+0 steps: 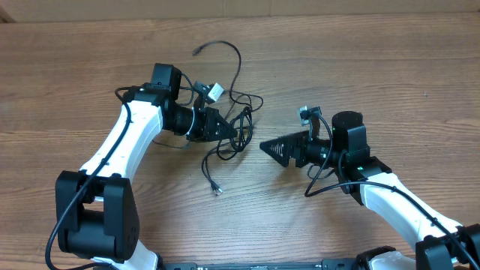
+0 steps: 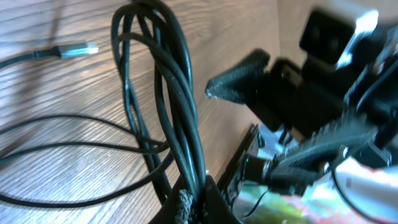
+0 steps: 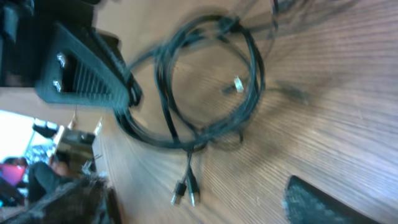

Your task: Untangle cables

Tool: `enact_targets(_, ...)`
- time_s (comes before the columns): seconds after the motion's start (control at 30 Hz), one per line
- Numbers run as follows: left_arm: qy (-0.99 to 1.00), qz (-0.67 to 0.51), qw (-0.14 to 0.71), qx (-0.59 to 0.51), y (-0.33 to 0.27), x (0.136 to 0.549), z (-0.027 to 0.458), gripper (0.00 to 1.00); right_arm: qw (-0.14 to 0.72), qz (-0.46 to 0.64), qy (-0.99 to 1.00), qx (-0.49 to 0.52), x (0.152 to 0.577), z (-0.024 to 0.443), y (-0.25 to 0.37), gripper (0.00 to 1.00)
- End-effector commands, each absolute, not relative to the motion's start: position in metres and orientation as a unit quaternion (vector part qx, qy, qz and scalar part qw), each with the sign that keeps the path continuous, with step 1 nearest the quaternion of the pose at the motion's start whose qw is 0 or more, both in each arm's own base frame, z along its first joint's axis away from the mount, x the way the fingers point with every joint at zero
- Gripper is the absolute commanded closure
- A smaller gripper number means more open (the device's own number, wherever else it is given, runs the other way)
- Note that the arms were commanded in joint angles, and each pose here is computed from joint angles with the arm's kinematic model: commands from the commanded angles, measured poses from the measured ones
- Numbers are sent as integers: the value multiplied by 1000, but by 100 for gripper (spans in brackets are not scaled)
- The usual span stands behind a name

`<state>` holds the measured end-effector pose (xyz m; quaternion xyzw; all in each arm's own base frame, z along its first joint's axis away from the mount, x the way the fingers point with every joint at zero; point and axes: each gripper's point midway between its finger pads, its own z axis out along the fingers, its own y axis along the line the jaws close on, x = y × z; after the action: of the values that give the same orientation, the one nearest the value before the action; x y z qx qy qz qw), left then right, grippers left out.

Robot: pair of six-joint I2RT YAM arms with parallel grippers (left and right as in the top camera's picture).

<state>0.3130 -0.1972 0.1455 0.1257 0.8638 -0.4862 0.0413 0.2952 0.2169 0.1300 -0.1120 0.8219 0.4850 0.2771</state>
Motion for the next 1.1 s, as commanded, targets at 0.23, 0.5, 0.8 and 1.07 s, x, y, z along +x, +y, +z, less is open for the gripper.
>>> enact_targets(0.23,828,-513,68,216,-217,302,157,96,321,436,835,-99,304,126,242,21)
enact_targets(0.5,821,-523,64,218,-221,299,160,96,348,427,828,-106,314,117,257,24)
enact_targets(0.8,823,-521,68,216,-217,301,159,96,371,395,831,-125,321,110,252,35)
enact_targets(1.07,831,-519,67,189,-201,307,158,96,370,393,832,-125,321,109,251,46)
